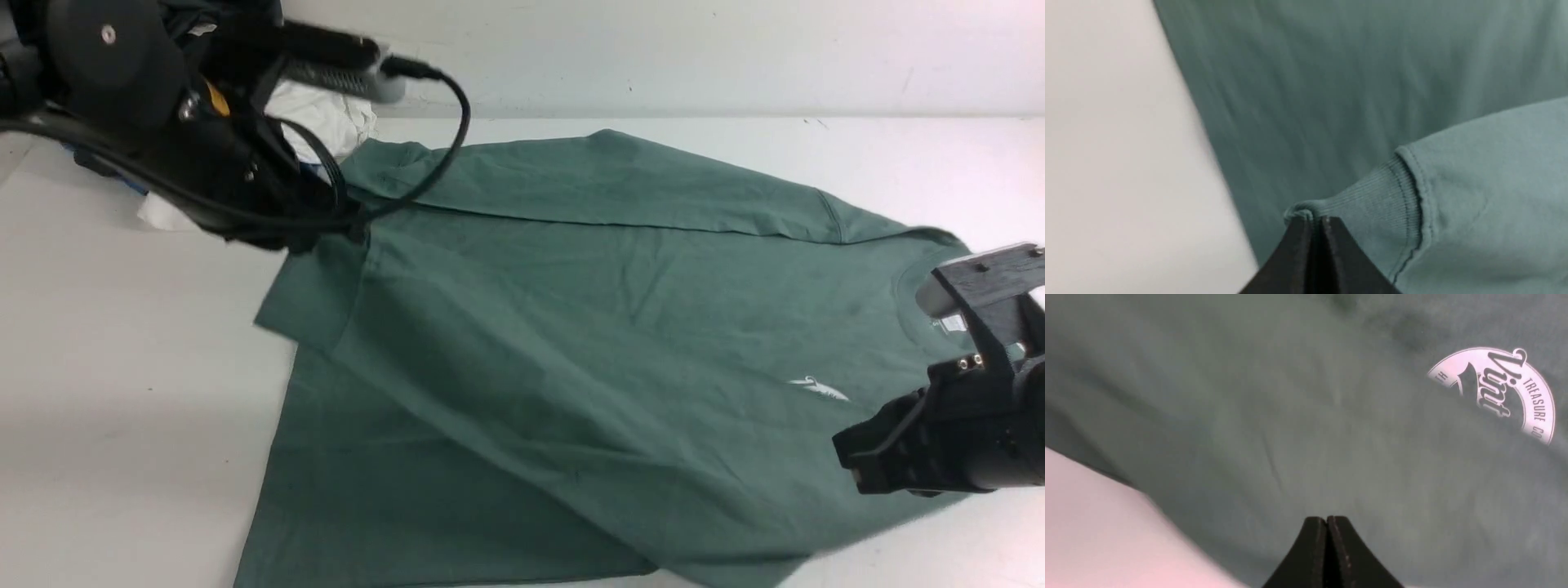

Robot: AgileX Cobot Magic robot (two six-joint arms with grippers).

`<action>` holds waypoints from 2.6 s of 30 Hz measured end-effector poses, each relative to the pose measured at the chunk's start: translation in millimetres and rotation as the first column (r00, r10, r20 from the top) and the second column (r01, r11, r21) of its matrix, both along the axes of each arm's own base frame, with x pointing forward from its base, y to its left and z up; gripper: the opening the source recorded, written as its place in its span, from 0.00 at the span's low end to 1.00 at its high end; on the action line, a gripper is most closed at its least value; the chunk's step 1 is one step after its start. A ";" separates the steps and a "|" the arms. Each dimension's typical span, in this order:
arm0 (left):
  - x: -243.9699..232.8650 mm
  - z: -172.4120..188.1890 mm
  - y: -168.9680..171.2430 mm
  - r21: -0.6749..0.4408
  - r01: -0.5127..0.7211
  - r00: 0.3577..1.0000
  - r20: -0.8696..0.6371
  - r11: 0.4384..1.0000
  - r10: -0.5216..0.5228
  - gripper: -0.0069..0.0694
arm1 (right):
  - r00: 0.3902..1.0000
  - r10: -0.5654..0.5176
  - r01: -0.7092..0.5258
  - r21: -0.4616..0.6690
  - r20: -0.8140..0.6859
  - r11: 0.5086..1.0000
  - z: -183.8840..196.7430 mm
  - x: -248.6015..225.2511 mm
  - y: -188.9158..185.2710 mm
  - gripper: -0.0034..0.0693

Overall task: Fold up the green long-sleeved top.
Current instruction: Use the left arm to drag and place the cuff at the centered position on the left edge of the fabric, then use the left arm to clamp the cuff farthest from it

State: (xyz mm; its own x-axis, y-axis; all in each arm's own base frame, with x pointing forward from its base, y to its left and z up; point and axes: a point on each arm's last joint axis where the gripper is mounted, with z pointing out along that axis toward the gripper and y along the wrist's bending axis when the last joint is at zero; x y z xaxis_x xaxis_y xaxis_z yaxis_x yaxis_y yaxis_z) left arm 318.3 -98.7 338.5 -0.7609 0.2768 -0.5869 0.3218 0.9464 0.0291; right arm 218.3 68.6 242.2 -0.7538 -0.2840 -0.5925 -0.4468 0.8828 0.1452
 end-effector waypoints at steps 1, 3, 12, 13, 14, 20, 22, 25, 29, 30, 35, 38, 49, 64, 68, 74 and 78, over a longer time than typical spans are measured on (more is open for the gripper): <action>9.8 6.1 2.0 0.019 -0.012 0.999 0.039 1.000 0.011 0.09 | 1.000 -0.001 0.001 0.000 0.002 1.000 0.1 0.2 0.0 0.03; 28.6 -0.8 5.7 0.035 -0.028 0.998 0.052 0.999 0.026 0.09 | 1.000 -0.002 0.002 0.000 0.004 1.000 0.2 0.3 -0.1 0.03; 107.2 -114.5 6.5 0.087 -0.070 0.987 -0.138 0.994 0.082 0.20 | 1.000 -0.007 0.007 0.007 0.005 1.000 0.5 0.6 0.2 0.03; 116.1 -127.5 5.4 0.101 -0.068 0.983 -0.163 0.993 0.084 0.28 | 1.000 -0.012 0.012 0.017 0.003 1.000 0.7 0.6 0.7 0.03; 118.2 -129.3 5.0 0.103 -0.067 0.983 -0.164 0.992 0.084 0.29 | 1.000 -0.013 0.013 0.020 0.003 1.000 0.8 0.7 0.8 0.03; 140.2 -98.8 0.6 0.071 -0.092 0.993 -0.069 0.993 0.097 0.51 | 1.000 0.015 -0.015 0.050 -0.005 0.999 -0.3 -0.7 13.5 0.03; 143.4 -88.3 -1.3 0.044 -0.097 0.994 -0.045 0.994 0.099 0.51 | 0.999 0.038 -0.037 0.048 -0.006 0.998 -4.8 1.3 22.3 0.03; 142.8 -84.2 -5.1 -0.008 -0.107 0.992 -0.067 0.994 0.107 0.45 | 0.998 0.056 -0.056 0.018 -0.001 0.998 -23.4 12.6 38.9 0.03; 145.2 -98.8 -7.8 -0.024 -0.112 0.987 -0.115 0.993 0.108 0.36 | 0.998 0.066 -0.066 -0.042 -0.007 0.997 -48.0 33.9 50.8 0.03; 146.0 -102.6 -8.1 -0.016 -0.105 0.987 -0.127 0.994 0.102 0.34 | 0.997 0.072 -0.073 -0.055 -0.019 0.996 -53.5 39.9 53.2 0.03; 158.6 -111.5 -5.2 -0.004 -0.090 0.985 -0.146 0.996 0.088 0.34 | 0.983 0.140 -0.154 -0.118 -0.119 0.981 -75.7 51.8 59.1 0.03; 171.8 -106.7 1.0 -0.014 -0.102 0.988 -0.115 0.995 0.099 0.41 | 0.974 0.154 -0.180 -0.158 -0.166 0.971 -83.0 48.6 56.4 0.03; 238.1 -146.4 41.4 -0.204 -0.270 0.963 -0.068 0.941 0.262 0.56 | 0.965 0.029 -0.102 -0.272 -0.259 0.957 -75.7 31.6 38.6 0.03; 281.9 -202.5 51.8 -0.471 -0.368 0.894 0.056 0.802 0.444 0.61 | 0.992 0.044 -0.071 -0.229 -0.121 0.971 -21.8 12.1 31.5 0.03; 285.0 -208.8 52.7 -0.493 -0.371 0.882 0.078 0.787 0.465 0.41 | 0.991 0.044 -0.072 -0.231 -0.125 0.970 -22.5 11.5 31.3 0.03; 284.7 -195.2 50.8 -0.477 -0.333 0.894 0.114 0.813 0.433 0.12 | 0.991 0.044 -0.072 -0.231 -0.125 0.970 -22.4 11.4 31.3 0.03; 278.2 -161.3 48.4 -0.432 -0.282 0.918 0.137 0.856 0.372 0.11 | 0.991 0.044 -0.072 -0.231 -0.127 0.970 -22.5 11.3 31.2 0.03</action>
